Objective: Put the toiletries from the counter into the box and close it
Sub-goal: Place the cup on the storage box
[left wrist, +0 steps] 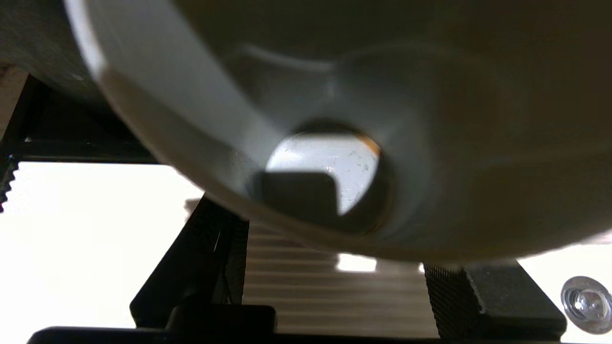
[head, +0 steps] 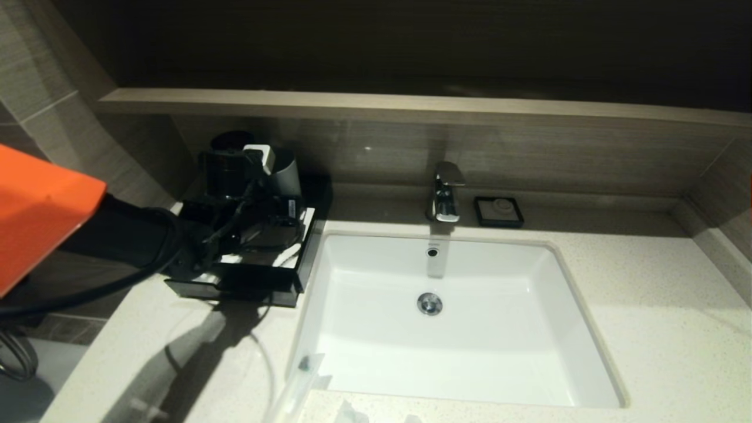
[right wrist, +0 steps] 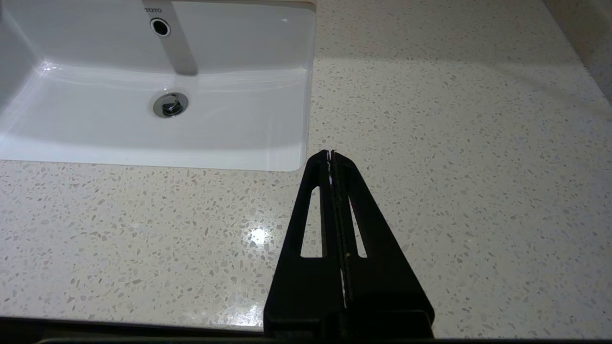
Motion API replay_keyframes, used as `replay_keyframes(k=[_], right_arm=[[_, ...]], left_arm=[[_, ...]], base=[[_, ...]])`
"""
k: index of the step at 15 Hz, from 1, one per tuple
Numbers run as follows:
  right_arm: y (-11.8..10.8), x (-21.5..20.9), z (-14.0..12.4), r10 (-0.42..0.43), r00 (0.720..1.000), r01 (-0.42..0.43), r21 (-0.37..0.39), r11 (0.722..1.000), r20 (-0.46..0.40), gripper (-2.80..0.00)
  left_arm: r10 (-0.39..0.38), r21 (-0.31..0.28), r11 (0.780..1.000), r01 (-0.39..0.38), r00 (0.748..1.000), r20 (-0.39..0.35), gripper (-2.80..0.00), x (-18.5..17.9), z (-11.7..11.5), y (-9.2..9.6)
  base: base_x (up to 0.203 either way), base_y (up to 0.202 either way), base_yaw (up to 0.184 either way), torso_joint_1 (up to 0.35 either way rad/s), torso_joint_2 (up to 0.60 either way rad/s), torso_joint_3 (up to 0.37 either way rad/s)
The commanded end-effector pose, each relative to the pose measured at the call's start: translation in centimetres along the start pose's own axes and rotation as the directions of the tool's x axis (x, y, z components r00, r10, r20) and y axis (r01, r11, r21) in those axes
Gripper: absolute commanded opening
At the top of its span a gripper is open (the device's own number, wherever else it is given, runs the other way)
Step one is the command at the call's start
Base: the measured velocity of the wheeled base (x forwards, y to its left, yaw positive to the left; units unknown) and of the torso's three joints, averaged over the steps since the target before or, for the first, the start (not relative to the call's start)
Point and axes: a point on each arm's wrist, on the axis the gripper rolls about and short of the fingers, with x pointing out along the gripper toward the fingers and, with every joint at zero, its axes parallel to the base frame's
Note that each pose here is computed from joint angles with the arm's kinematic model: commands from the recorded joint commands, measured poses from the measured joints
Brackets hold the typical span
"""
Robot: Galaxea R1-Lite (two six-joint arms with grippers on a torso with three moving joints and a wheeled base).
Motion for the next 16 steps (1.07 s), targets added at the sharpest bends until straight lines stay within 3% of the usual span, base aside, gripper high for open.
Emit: replay_keyframes(k=[1,16], right_arm=[[0.0,0.0,0.0,0.0,1.0,0.0,0.0,1.0,0.001,-2.8],[0.0,0.0,0.0,0.0,1.0,0.0,0.0,1.0,0.001,-2.8]], left_arm=[[0.002,-0.007,1.0,-0.002,1.0,0.002,-2.8,0.4,0.0,-0.1],[0.018,-0.031,0.999,-0.018,1.0,0.002,-2.8,1.4,0.8,-0.3]], base=[[0.0,0.0,0.0,0.0,0.0,0.0],[0.0,0.0,0.0,0.0,0.0,0.0]])
